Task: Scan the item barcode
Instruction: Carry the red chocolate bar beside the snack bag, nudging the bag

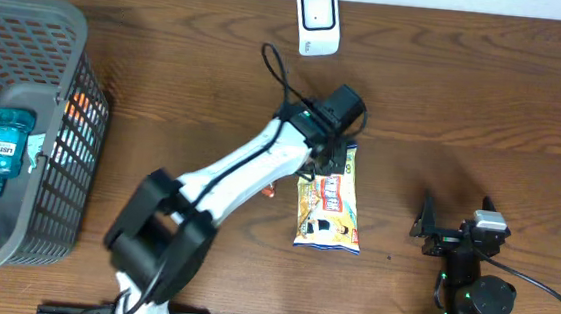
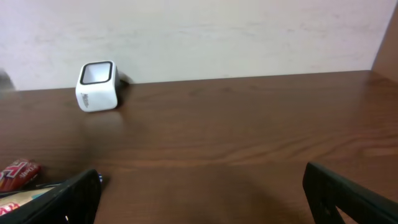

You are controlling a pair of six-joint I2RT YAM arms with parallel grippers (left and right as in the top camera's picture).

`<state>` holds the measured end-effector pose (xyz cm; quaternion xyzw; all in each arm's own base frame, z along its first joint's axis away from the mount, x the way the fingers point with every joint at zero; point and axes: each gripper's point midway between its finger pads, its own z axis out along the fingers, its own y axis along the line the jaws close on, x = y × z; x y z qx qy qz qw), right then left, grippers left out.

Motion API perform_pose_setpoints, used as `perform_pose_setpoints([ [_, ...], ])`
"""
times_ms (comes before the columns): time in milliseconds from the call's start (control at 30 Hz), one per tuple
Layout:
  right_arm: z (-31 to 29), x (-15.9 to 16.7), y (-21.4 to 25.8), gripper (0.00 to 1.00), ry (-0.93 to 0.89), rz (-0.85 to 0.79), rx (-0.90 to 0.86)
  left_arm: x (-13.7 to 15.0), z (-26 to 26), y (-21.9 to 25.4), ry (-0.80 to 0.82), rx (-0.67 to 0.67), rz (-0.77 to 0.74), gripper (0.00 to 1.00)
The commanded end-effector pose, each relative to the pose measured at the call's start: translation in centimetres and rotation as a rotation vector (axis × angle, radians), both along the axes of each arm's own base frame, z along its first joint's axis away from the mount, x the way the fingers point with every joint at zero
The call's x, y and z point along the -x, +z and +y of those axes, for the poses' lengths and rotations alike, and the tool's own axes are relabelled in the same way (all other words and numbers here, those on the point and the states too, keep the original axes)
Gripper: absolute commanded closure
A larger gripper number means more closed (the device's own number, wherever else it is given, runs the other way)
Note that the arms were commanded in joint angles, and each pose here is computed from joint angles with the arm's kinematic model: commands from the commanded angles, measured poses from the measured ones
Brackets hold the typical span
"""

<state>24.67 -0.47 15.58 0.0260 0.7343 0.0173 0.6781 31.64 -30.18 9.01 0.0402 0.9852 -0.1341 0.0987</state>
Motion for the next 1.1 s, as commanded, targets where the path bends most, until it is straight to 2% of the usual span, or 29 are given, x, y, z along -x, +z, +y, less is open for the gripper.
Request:
perform_pose_setpoints([
  [0, 0.2, 0.0, -0.1, 0.01, 0.010, 0.002, 0.011, -0.2, 0.5, 1.1, 0.026, -0.014, -0.019, 0.92],
  [333, 0.2, 0.0, -0.1, 0.01, 0.010, 0.002, 0.011, 7.3, 1.9, -5.3, 0.071, -0.022, 0.308, 0.92],
  [533, 0.2, 0.0, -0.1, 0.01, 0.010, 0.002, 0.011, 9.9, 0.9, -7.8, 0.025, 0.050, 0.369, 0.92],
  [600, 0.2, 0.0, -0.1, 0.01, 0.010, 0.002, 0.011, 9.8, 0.1, -8.2, 0.008, 0.090, 0.349, 0.92],
  [667, 0.2, 0.0, -0.1, 0.01, 0.010, 0.002, 0.011, 9.3, -0.7, -8.3, -0.004, 0.122, 0.317, 0.86],
  [800, 0.2, 0.0, -0.1, 0.01, 0.010, 0.002, 0.011, 7.3, -2.6, -7.6, -0.023, 0.205, 0.231, 0.83],
  [833, 0.2, 0.0, -0.1, 0.01, 0.010, 0.002, 0.011, 6.8, -3.0, -7.3, -0.026, 0.223, 0.205, 0.78],
  [900, 0.2, 0.0, -0.1, 0.01, 0.010, 0.002, 0.011, 5.5, -3.7, -6.9, -0.034, 0.248, 0.142, 0.75],
  [1067, 0.2, 0.0, -0.1, 0.01, 0.010, 0.002, 0.011, 3.8, -3.9, -6.1, -0.057, 0.244, 0.055, 0.75],
])
